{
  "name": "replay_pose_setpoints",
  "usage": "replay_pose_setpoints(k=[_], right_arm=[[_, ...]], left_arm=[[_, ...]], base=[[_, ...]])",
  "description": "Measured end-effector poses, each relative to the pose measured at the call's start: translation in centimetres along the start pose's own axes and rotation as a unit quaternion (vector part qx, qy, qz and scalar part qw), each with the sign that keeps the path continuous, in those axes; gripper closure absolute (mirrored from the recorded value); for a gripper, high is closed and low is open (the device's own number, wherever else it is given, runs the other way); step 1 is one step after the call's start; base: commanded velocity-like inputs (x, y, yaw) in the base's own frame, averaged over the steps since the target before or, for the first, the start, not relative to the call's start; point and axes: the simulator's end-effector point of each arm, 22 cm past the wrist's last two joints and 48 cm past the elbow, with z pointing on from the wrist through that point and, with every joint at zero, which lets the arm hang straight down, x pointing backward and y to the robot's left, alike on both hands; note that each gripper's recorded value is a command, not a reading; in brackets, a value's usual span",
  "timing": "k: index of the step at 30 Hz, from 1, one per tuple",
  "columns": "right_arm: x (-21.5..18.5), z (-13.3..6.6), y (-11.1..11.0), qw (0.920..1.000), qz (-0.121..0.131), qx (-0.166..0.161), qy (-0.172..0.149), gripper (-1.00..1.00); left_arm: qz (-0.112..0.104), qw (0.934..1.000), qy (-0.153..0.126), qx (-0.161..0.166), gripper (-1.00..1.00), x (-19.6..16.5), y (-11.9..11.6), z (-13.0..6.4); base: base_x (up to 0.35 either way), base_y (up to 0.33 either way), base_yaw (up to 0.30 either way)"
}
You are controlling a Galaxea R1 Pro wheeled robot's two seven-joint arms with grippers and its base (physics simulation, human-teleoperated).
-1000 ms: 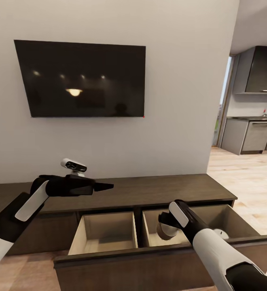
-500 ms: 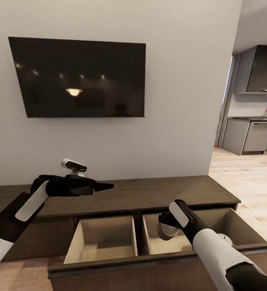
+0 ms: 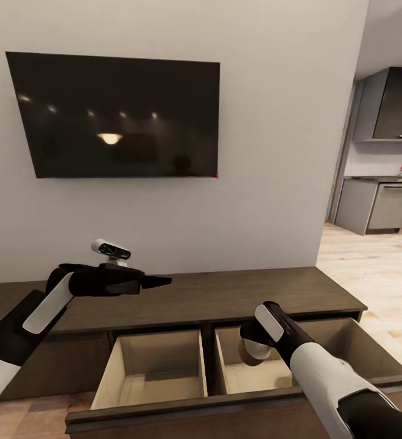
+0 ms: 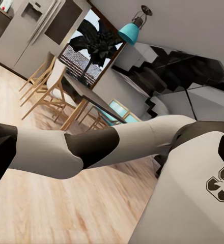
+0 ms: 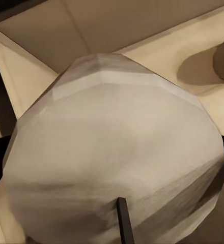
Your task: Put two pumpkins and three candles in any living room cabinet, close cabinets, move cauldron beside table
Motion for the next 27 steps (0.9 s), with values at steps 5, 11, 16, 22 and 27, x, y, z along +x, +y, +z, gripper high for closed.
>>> replay_pose_setpoints(k=[5,11,16,22,27], right_arm=[[0.0,0.0,0.0,1.0000,0.000,0.000,0.000,1.00],[0.4,0.7,-0.1,1.0000,0.000,0.002,0.007,1.00],[1.1,1.7,-0.3,0.9998,0.000,0.005,0.017,1.00],[1.9,3.0,-0.5,0.9995,-0.001,0.009,0.030,1.00],[2.5,4.0,-0.7,0.9991,-0.001,0.013,0.039,1.00]], left_arm=[[0.000,1.0000,0.000,0.000,-1.00,0.0,0.0,0.0],[-0.006,1.0000,-0.002,-0.001,-1.00,0.1,0.6,-0.2],[-0.013,0.9999,-0.004,0.000,-1.00,0.2,1.5,-0.5],[-0.023,0.9997,-0.006,0.001,-1.00,0.5,2.6,-0.8],[-0.030,0.9995,-0.006,0.004,-1.00,0.7,3.3,-1.0]], base=[[0.024,0.000,0.000],[0.004,0.000,0.000],[0.000,0.000,0.000],[0.000,0.000,0.000],[0.000,0.000,0.000]])
